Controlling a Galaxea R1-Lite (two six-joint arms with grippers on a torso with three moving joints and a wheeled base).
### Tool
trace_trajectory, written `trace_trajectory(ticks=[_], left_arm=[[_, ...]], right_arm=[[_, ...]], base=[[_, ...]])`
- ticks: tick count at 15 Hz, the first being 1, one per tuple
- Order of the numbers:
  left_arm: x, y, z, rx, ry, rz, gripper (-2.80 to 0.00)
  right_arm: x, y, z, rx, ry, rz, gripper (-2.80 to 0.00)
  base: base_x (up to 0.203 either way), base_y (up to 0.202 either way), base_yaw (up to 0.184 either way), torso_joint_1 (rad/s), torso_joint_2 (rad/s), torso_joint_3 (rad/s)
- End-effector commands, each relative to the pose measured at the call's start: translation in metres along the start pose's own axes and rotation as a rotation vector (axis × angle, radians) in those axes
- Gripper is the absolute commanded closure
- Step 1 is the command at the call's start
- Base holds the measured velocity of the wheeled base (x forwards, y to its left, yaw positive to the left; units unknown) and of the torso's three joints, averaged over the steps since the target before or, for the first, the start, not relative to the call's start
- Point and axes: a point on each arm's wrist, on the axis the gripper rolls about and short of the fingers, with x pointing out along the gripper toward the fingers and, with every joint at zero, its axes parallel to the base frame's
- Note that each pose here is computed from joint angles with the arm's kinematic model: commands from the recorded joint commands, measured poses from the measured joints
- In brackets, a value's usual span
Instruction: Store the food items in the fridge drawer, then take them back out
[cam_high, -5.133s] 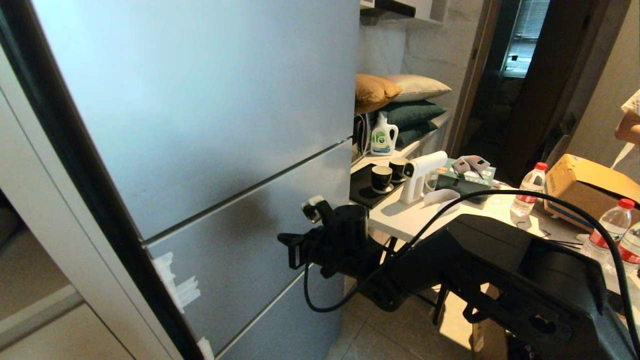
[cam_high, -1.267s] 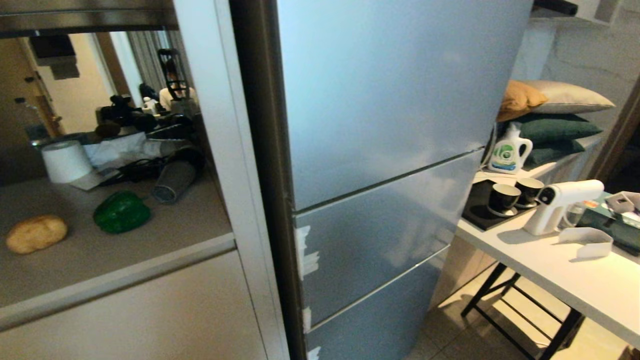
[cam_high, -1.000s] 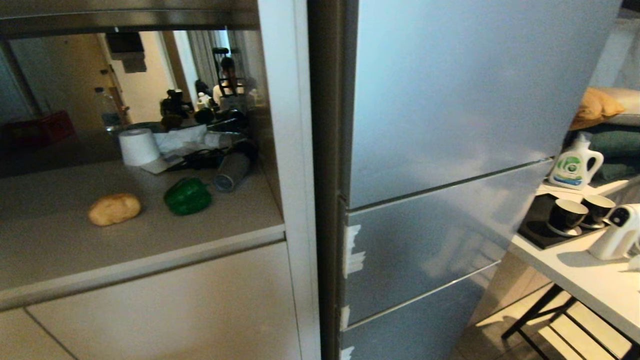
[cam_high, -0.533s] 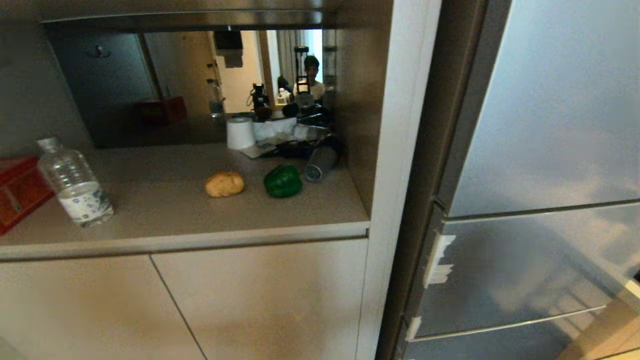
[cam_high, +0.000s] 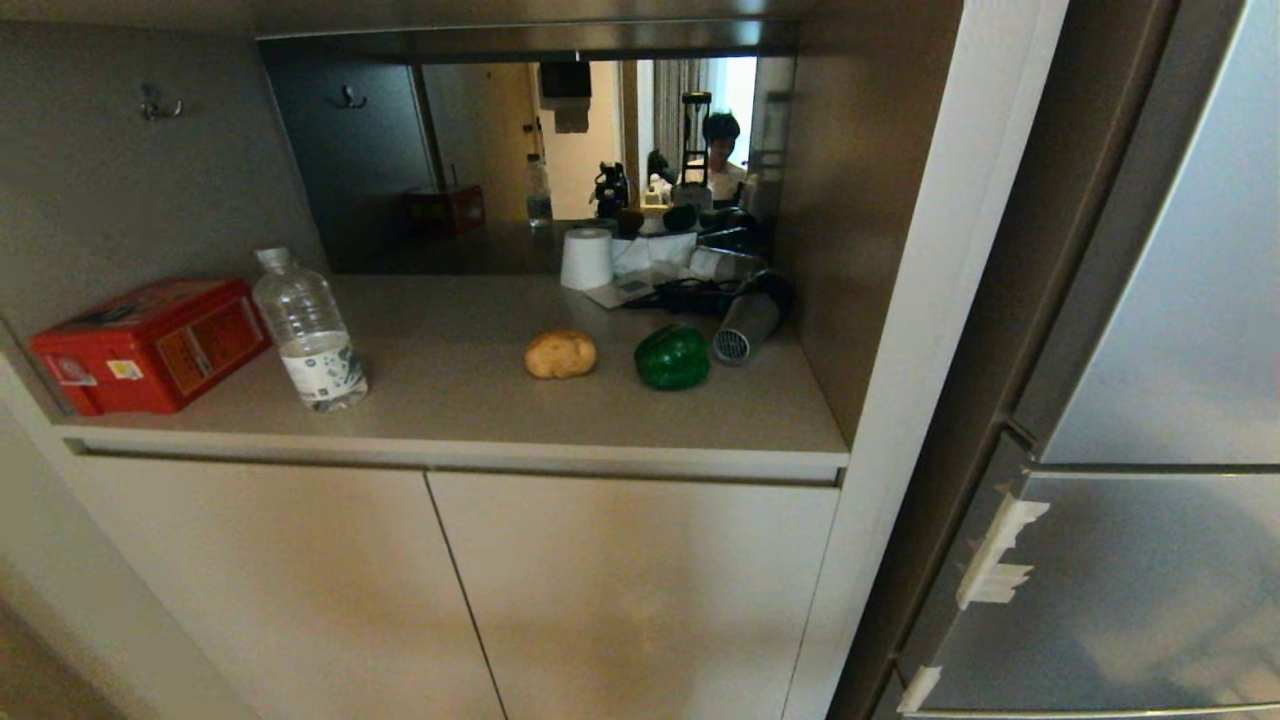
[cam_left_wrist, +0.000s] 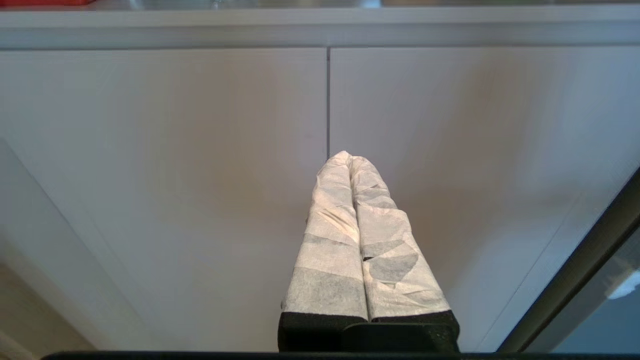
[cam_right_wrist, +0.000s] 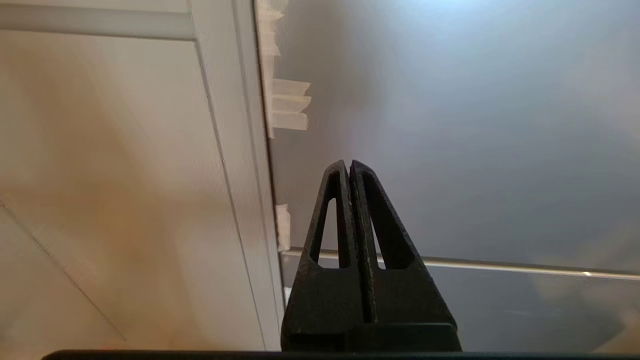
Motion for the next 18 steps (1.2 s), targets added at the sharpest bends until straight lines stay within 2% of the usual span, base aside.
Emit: trace_trajectory(ticks=[1,8,18], left_arm=[[0.0007,0.0000,-0.0029,0.000,0.009,-0.001,0.00],[0.0007,0.0000,-0.0029,0.000,0.009,-0.001,0.00],[0.0007,0.0000,-0.0029,0.000,0.009,-0.001,0.00]], right_arm=[[0.0001,0.0000,-0.0001,-0.002,0.002,0.001,0.00],[0.0001,0.0001,-0.0001,-0.012,0.003,0.004,0.00],[0.0001,0.0000,0.0002,0.021,-0.001,-0.001,0.00]], base=[[0.000,0.000,0.000,0.000,0.00,0.000],[0.000,0.000,0.000,0.000,0.00,0.000],[0.000,0.000,0.000,0.000,0.00,0.000]])
